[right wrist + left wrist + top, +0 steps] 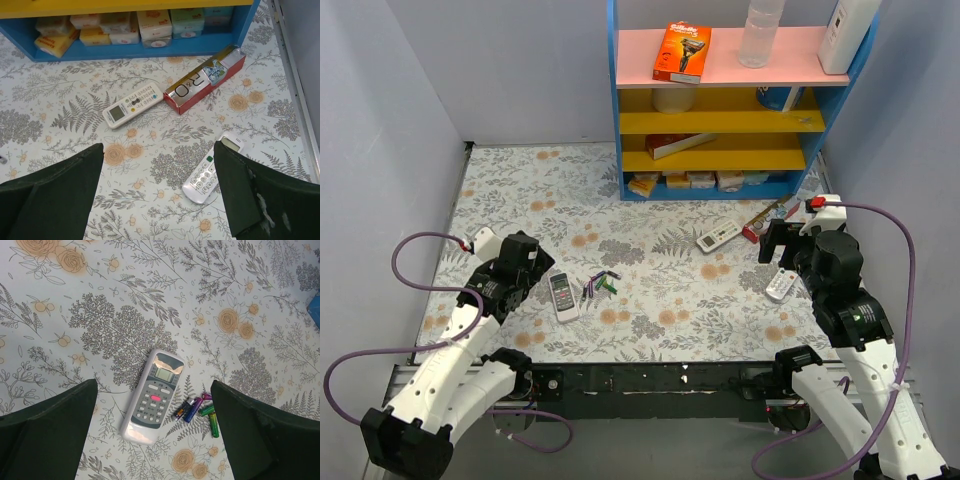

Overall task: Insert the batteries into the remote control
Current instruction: Pick up the remote control from the center of the board.

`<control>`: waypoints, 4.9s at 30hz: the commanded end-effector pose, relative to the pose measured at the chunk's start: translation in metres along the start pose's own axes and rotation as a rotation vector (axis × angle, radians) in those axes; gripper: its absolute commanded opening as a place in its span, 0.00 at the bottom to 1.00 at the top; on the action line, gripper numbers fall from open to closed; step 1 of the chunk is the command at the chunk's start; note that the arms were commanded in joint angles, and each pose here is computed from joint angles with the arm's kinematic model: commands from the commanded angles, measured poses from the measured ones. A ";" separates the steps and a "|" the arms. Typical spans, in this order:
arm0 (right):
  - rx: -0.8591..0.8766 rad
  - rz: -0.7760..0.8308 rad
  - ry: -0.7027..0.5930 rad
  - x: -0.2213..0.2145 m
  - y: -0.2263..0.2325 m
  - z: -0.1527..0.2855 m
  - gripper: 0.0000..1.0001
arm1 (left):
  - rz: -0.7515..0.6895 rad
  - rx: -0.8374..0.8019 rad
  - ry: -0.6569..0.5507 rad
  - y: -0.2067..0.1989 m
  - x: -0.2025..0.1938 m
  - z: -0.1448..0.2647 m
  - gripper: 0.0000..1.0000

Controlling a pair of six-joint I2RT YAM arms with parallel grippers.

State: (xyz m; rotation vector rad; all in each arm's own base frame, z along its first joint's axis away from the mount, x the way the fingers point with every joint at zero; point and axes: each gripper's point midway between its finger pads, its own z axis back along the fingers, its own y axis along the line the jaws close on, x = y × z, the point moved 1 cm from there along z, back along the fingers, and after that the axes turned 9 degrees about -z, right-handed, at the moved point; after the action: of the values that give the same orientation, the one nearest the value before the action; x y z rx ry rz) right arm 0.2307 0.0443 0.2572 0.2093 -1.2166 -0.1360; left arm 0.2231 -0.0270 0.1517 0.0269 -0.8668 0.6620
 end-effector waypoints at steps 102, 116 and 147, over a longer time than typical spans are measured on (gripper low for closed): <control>1.254 -0.272 0.391 -0.062 0.228 0.036 0.98 | -0.011 -1.196 0.141 -0.208 0.025 0.126 0.00; 1.465 -0.350 0.314 -0.032 0.268 0.053 0.98 | -0.052 -1.524 0.105 -0.246 0.020 0.196 0.00; 1.143 0.013 0.242 -0.053 0.244 0.005 0.01 | -0.215 -1.361 0.075 -0.259 0.011 0.177 0.98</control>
State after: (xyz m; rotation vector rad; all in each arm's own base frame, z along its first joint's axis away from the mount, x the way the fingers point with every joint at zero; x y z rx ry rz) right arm 0.1849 0.3076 0.2831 1.4333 -0.8178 0.5941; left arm 0.2386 -0.2833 0.3410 -1.2139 -1.0610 -0.2399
